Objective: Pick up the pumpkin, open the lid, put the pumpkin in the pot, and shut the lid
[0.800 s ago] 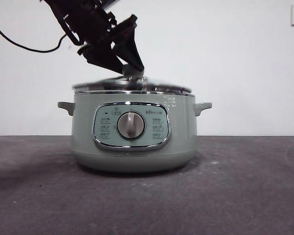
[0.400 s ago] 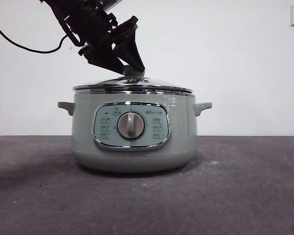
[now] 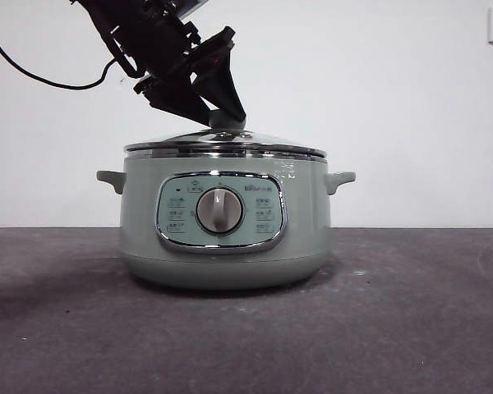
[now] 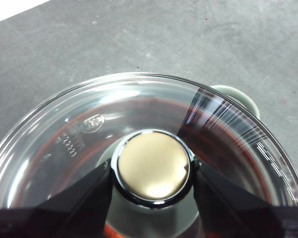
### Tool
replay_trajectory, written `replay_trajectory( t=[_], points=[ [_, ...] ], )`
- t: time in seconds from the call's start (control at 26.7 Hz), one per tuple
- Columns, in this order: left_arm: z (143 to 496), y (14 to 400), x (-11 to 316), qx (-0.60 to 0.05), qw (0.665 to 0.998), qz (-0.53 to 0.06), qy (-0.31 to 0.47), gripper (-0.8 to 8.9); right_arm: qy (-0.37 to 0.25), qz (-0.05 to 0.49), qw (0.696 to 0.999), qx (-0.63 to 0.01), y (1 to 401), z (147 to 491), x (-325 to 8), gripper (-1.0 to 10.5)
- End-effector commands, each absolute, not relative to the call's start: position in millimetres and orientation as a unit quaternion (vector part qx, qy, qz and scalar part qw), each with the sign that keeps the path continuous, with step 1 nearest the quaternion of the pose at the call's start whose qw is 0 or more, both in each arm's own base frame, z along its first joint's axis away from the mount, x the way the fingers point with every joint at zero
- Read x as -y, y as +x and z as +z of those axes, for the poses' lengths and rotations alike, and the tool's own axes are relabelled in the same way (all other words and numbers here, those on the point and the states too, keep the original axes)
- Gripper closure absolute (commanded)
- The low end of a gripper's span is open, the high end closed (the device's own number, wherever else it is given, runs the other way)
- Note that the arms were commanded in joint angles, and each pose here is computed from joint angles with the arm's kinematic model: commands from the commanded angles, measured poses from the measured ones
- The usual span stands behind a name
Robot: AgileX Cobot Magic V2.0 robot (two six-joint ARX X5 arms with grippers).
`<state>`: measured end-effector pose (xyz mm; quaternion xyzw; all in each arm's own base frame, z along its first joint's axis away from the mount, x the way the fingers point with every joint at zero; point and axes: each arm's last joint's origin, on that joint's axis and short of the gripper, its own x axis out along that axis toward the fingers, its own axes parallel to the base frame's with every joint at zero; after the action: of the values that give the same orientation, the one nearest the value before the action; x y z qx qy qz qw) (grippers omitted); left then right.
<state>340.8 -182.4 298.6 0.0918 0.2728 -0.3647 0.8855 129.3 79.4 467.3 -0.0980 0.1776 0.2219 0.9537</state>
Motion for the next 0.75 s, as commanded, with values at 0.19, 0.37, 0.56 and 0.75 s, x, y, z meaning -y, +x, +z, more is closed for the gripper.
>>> replay_trajectory(
  t=[0.19, 0.37, 0.56, 0.75],
  points=[
    [292.1, 345.6, 186.1, -0.277, 0.888, -0.354, 0.1, 7.98, -0.096, 0.222, 0.951, -0.19, 128.0, 465.0, -78.9, 3.8],
    [291.0, 344.2, 186.2, -0.285, 0.885, -0.354, 0.101, 4.04, -0.096, 0.226, 0.95, -0.194, 127.7, 464.4, -79.0, 3.8],
    [290.9, 343.8, 186.1, -0.288, 0.884, -0.354, 0.099, 3.32, -0.09, 0.247, 0.944, -0.197, 126.9, 463.9, -80.2, 3.8],
    [299.9, 339.5, 183.8, -0.278, 0.888, -0.354, 0.097, 3.32, -0.095, 0.247, 0.941, -0.213, 125.7, 461.0, -79.4, 3.8]
  ],
)
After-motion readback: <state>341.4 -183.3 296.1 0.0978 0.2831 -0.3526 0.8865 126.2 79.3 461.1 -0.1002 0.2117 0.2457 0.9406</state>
